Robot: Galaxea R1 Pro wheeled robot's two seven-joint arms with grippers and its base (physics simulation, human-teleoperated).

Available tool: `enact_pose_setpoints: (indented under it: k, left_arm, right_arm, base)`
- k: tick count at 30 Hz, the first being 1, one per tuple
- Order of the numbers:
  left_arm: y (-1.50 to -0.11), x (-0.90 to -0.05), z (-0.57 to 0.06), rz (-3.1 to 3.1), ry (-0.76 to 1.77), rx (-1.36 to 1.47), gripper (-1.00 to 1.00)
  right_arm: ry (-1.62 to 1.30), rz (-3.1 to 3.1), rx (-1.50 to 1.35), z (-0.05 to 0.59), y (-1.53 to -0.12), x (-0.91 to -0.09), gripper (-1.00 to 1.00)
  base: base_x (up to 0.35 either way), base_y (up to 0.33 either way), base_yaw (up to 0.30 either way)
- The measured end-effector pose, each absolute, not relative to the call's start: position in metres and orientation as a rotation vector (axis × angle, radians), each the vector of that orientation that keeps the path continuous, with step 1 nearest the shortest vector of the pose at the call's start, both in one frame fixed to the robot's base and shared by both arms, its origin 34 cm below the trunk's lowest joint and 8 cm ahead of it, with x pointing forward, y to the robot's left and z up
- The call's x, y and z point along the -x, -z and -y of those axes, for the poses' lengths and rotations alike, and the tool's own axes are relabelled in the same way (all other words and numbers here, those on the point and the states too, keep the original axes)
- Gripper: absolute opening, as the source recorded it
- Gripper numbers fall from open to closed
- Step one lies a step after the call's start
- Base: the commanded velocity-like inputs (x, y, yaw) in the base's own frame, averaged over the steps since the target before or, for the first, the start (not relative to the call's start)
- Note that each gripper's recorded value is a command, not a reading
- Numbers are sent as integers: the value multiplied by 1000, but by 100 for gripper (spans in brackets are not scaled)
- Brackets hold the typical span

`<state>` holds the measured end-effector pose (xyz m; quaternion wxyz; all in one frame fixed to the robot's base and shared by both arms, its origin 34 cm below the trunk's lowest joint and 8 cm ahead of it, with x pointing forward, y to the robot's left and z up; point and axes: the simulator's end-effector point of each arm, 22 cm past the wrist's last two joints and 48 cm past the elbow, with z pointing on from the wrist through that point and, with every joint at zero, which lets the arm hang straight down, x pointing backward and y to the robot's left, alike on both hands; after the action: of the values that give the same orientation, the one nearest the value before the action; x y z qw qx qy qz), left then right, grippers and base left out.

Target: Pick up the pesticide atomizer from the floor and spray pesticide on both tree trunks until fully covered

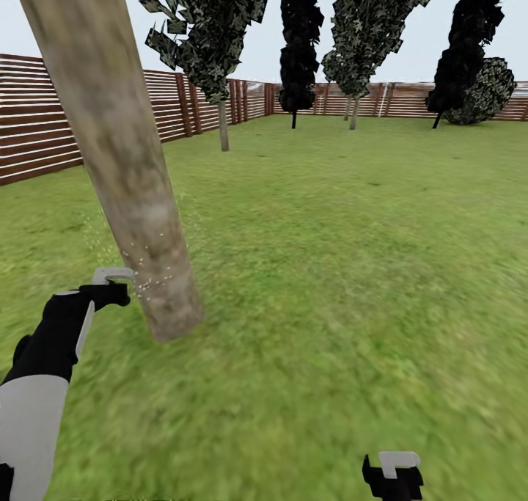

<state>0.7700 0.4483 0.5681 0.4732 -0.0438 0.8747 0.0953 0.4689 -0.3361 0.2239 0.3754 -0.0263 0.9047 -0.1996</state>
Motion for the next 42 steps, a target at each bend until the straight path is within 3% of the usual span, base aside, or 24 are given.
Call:
enact_pose_setpoints:
  k: [42]
  left_arm:
    - [-594,-766,-461,-2114,-272,146,-100]
  right_arm:
    - [511,-2314,69,336,-224,-469,100]
  base:
    - [29,-260,55]
